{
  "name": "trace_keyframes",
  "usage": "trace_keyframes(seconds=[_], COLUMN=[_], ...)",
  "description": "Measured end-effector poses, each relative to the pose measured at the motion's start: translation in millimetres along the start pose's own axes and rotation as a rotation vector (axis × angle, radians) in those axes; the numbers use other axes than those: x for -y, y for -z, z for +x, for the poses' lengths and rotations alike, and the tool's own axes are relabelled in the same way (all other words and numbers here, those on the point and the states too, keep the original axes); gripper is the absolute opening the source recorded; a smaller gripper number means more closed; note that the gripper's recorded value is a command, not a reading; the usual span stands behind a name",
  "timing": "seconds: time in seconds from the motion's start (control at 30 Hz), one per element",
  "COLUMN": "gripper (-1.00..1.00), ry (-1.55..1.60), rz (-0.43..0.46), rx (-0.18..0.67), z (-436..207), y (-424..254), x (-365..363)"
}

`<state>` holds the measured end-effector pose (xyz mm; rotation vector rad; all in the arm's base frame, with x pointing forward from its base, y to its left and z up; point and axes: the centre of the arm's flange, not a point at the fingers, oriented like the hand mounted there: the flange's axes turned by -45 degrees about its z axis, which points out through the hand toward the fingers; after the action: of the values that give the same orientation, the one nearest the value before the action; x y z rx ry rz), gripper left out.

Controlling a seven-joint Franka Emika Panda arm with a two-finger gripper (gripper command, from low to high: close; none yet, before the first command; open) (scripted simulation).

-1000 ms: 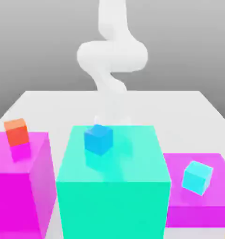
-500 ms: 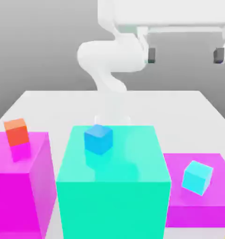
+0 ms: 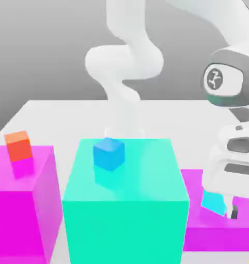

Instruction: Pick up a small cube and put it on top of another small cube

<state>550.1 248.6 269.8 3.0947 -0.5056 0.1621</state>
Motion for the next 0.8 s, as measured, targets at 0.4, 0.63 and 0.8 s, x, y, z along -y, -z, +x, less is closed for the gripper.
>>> trace_keyframes(seconds=[0.4,0.63,0.8], gripper=[-1.0,-1.0,-1.0], ry=[-0.051,-0.041,-0.142], rz=[-0.015,-0.01,-0.026], rx=[0.1,0.092,0.022], z=[-40,-31,36], y=[-126,-71,3], x=[27,28,-35])
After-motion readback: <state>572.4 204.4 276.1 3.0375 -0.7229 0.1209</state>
